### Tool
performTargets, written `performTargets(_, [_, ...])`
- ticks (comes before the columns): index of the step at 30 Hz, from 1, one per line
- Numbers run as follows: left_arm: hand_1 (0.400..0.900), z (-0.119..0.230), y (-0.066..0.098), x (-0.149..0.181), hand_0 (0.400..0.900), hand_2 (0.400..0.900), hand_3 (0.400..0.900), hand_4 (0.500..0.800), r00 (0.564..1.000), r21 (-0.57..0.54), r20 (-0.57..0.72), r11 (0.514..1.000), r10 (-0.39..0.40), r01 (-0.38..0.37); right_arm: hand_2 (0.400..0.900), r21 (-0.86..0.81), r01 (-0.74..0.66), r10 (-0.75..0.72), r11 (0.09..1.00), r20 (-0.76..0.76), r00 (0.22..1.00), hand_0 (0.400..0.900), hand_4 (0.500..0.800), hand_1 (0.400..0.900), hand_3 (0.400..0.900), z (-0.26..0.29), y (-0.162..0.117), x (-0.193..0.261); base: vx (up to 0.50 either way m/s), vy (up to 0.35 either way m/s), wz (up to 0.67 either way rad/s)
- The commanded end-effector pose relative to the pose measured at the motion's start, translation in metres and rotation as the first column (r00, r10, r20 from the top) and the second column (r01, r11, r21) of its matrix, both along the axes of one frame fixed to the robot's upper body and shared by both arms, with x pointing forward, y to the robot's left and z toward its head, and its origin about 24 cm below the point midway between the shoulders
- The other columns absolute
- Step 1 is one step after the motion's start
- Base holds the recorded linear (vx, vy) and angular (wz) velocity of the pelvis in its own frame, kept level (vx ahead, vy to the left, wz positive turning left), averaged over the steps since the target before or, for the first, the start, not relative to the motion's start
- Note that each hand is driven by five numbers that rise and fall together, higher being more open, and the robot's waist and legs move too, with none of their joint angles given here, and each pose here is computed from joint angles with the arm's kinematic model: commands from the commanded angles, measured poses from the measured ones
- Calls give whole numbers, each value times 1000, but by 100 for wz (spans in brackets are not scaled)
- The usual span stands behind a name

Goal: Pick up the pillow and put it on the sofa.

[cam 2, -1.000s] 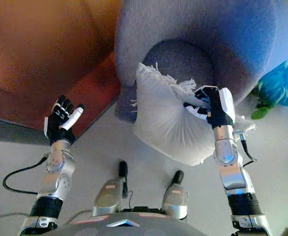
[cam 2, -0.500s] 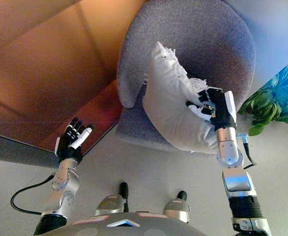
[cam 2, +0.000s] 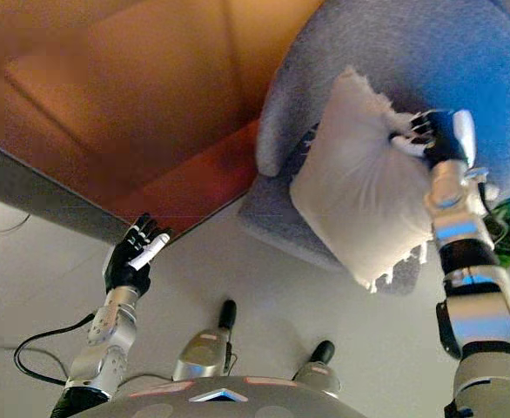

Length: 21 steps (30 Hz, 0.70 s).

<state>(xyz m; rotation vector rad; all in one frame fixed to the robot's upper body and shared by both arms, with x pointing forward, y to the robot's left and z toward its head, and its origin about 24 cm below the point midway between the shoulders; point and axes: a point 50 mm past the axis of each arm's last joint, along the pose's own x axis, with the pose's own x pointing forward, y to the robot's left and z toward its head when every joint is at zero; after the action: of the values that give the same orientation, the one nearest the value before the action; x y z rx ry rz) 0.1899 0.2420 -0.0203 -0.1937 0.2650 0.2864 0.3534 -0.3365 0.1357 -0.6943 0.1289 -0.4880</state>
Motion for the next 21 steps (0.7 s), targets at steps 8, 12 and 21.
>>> performTargets(8, [900, 59, -11, 33, 900, 900, 900, 800, 953, 70, 290, 995, -93, 75, 900, -42, -8, 26, 999, 466, 884, 900, 800, 900, 900, 139, 20, 20, 49, 16, -2])
performTargets(12, [900, 56, -11, 34, 900, 900, 900, 800, 958, 77, 274, 995, -87, 69, 900, 11, -121, 97, 993, 531, 842, 900, 800, 900, 900, 116, 41, 14, 36, 19, -16])
performTargets(21, [900, 47, -5, 31, 900, 900, 900, 800, 971, 88, 228, 995, -66, 46, 900, 163, -349, 203, 923, 564, 801, 900, 800, 900, 900, 33, 68, -43, 18, -1, -25])
